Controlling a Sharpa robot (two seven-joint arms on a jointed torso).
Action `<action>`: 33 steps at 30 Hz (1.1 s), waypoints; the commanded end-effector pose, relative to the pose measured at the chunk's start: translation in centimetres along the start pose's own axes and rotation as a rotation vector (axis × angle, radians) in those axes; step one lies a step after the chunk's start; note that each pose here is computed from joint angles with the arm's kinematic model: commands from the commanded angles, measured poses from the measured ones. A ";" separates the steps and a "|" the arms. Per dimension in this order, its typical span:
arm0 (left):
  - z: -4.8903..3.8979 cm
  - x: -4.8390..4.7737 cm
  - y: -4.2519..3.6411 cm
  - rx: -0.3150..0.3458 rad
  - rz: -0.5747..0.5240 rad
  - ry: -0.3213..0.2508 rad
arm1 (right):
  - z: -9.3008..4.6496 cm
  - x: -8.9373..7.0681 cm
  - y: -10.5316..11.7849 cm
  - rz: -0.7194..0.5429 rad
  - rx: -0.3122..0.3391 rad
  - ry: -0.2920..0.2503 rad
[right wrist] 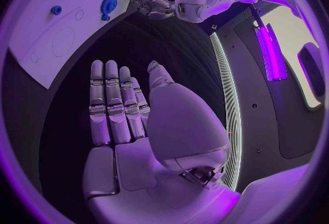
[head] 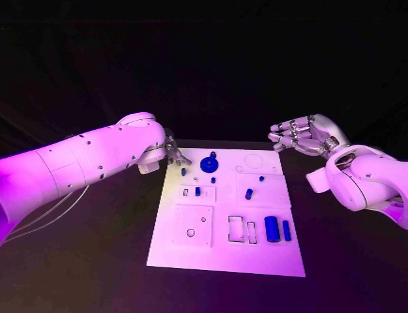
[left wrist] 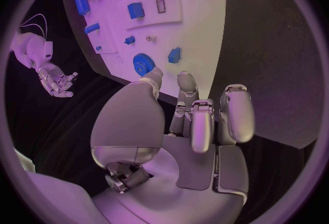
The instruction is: Assemble the parts on the task board
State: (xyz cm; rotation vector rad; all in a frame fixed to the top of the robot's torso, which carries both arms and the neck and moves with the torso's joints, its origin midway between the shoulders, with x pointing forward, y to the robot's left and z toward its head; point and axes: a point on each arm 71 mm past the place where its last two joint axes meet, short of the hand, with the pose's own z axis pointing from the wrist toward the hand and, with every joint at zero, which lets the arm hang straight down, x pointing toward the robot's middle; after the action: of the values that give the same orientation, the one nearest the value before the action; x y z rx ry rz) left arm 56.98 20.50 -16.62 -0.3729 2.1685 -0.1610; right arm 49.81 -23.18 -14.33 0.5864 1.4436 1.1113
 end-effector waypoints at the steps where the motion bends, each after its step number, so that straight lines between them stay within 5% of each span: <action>1: -0.07 0.37 -0.23 0.010 0.042 0.027 | 0.0 0.2 0.1 0.001 -0.012 0.017; 33: 0.17 1.05 -0.12 0.001 0.058 0.054 | 0.0 0.3 -0.1 0.002 -0.009 0.020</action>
State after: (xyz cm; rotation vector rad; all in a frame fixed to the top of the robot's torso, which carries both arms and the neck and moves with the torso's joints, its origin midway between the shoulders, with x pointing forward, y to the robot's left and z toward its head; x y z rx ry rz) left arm 56.64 20.30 -17.40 -0.3237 2.2134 -0.1354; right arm 49.82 -23.15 -14.55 0.5883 1.4478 1.1112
